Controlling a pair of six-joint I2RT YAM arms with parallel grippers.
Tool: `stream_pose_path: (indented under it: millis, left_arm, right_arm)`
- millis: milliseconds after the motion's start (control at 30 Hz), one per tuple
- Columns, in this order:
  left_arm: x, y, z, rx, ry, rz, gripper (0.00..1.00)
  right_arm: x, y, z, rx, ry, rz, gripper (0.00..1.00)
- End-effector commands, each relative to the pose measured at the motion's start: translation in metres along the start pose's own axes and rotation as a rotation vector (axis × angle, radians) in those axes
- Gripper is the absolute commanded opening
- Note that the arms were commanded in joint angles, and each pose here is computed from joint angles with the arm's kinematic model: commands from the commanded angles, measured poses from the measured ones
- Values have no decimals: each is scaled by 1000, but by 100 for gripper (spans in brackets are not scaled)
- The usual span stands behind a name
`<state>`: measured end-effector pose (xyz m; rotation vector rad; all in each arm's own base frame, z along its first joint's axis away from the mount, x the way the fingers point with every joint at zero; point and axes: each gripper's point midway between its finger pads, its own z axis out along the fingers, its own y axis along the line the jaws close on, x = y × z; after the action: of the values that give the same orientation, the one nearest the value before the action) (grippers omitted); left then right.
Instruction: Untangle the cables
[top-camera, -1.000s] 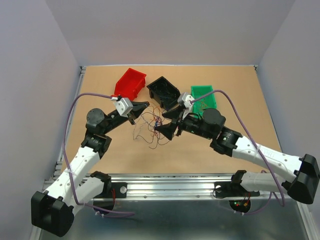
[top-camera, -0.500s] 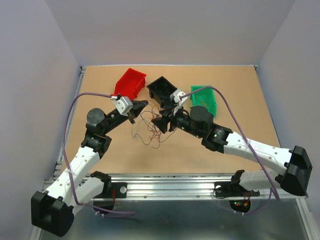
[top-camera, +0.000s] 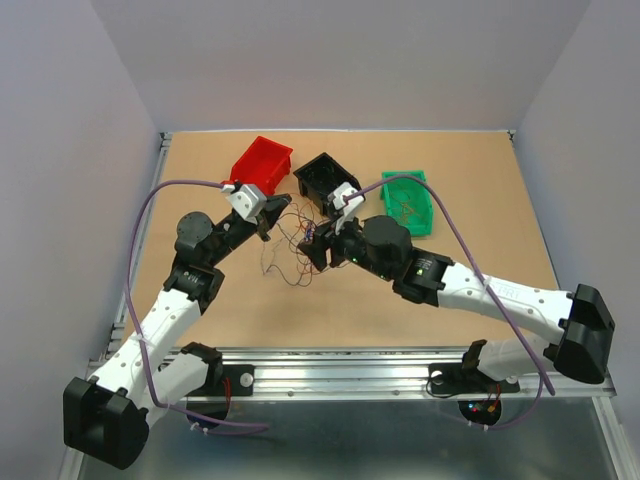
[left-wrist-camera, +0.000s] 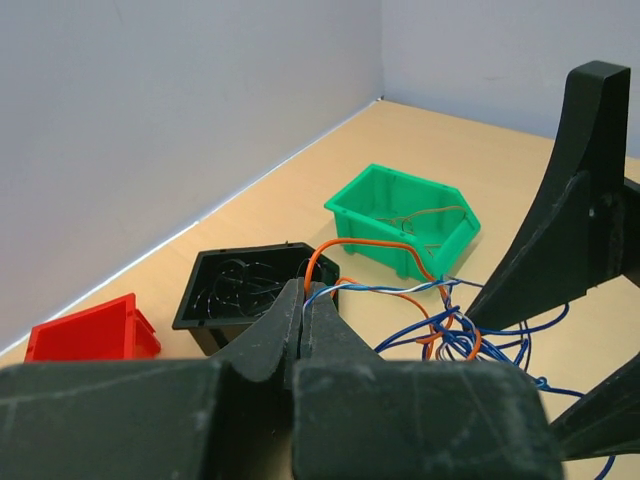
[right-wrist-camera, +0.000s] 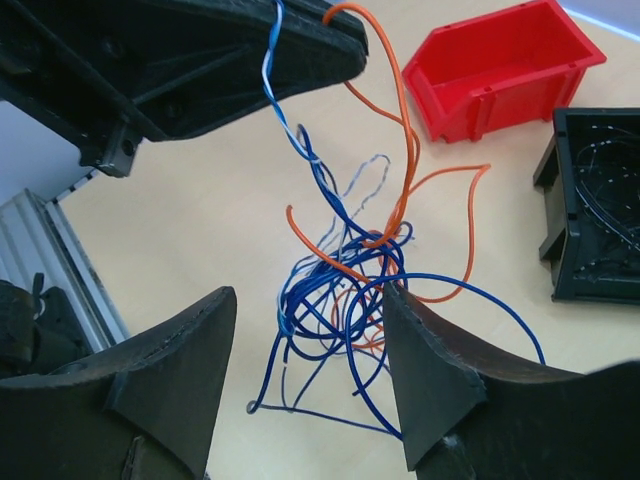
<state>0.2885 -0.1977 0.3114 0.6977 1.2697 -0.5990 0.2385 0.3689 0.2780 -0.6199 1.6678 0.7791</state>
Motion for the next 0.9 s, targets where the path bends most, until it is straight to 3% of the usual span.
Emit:
stream_pose_path:
  millis: [0, 67, 167, 267, 300, 400, 633, 867]
  left_arm:
    - [-41, 4, 2, -15, -97, 54, 0]
    - [-42, 4, 2, -12, -98, 55, 0]
    - [-44, 0, 1, 3, -103, 53, 0]
    - [-44, -1, 1, 9, -105, 54, 0]
    - [-44, -1, 1, 8, -103, 53, 0]
    - [-41, 5, 2, -22, -94, 45, 0]
    - [-40, 78, -13, -417, -84, -41, 0]
    - [-39, 129, -39, -617, -105, -115, 0]
  right_arm:
    - [-35, -4, 4, 65, -74, 3, 63]
    - [-34, -5, 5, 75, -73, 4, 59]
    - [-36, -7, 7, 92, -78, 6, 46]
    - [-38, -11, 6, 112, -88, 8, 29]
    - [-42, -12, 4, 116, -98, 12, 15]
    - [-40, -11, 1, 104, -100, 2, 1]
    - [-36, -36, -27, 219, -109, 2, 0]
    - [-50, -94, -124, 484, -254, 93, 1]
